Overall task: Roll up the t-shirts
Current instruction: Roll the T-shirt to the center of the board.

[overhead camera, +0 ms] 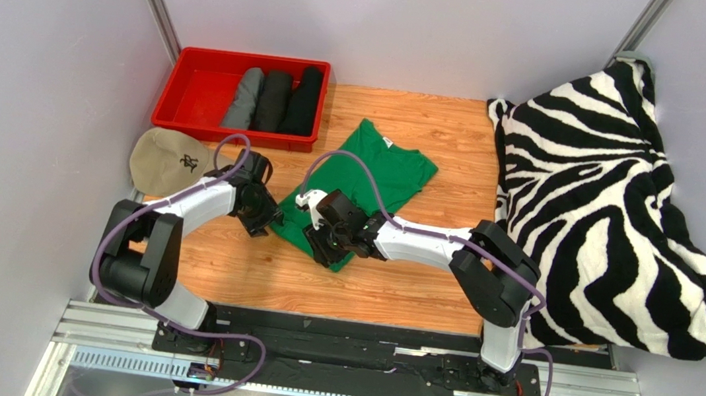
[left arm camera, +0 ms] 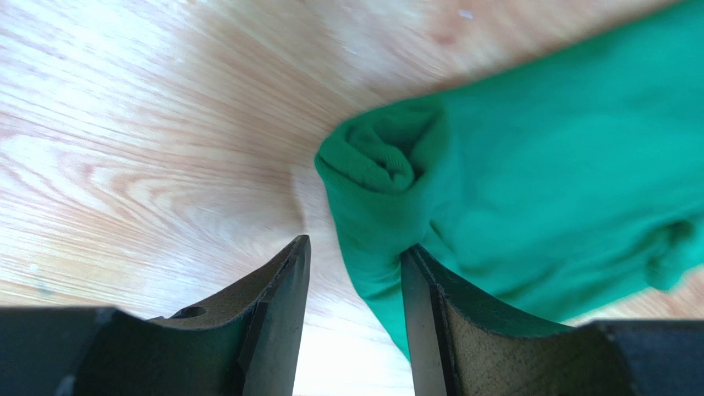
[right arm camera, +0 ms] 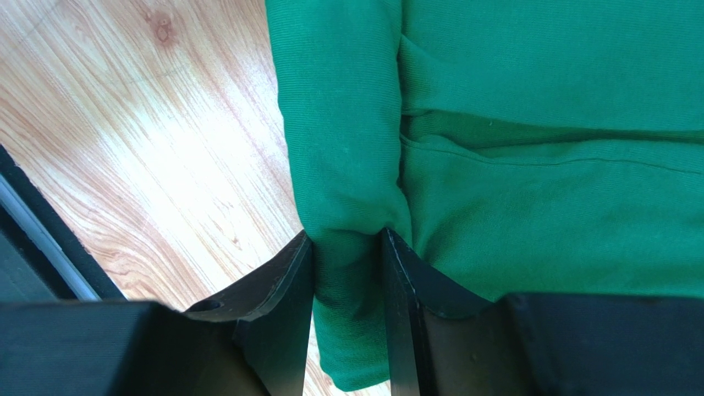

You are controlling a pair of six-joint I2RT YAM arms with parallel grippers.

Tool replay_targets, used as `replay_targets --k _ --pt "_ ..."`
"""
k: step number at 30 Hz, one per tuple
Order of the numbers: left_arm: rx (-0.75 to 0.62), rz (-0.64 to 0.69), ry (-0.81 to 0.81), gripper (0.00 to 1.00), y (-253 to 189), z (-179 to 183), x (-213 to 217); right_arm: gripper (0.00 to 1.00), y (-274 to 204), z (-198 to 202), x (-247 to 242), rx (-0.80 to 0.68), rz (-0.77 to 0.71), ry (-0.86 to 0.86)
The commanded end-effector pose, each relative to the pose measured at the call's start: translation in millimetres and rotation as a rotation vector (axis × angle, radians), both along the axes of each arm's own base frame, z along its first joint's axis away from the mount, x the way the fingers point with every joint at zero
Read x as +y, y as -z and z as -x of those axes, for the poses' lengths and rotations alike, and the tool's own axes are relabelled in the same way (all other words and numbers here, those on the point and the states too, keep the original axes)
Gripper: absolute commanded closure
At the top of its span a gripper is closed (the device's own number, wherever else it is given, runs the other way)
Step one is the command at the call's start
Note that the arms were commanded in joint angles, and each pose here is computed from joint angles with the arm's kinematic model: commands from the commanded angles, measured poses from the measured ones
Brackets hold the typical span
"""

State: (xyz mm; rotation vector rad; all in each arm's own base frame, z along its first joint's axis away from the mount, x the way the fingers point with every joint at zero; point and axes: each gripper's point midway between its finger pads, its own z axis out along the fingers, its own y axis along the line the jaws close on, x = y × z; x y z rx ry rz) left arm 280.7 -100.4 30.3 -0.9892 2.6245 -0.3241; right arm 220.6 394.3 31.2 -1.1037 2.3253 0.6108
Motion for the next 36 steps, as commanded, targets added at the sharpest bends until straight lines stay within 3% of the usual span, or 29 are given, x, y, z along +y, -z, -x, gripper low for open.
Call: replay_targets --k 1,10,12,13,17,24,36 --pt "0.057 -0.066 -0.029 0.46 4.8 -1.1 11.8 0.63 15.8 13.7 -7.9 0.081 0.020 -0.002" --pt "-0.033 -0.003 0.054 0.37 -18.8 -7.6 -1.2 0.64 17.3 21.4 -5.5 0.201 -0.050 -0.009" --pt "-0.059 0.021 0.062 0.24 -27.7 -0.5 -4.4 0.64 15.5 26.1 -2.0 0.270 -0.099 -0.012" --pt "-0.050 0.033 0.051 0.22 -23.4 7.5 -4.4 0.64 17.9 24.5 -4.7 0.300 -0.112 0.001" --pt "-0.107 0.096 0.045 0.22 -32.2 20.4 -13.2 0.64 22.1 23.8 -3.7 0.421 -0.185 0.029" --pt "-0.106 0.093 0.045 0.28 -25.1 32.2 -31.4 0.65 30.8 21.0 -12.1 0.560 -0.244 0.101" --pt "-0.146 0.105 0.023 0.33 -14.2 4.9 -47.1 0.64 39.4 13.3 -29.5 0.640 -0.301 0.183"
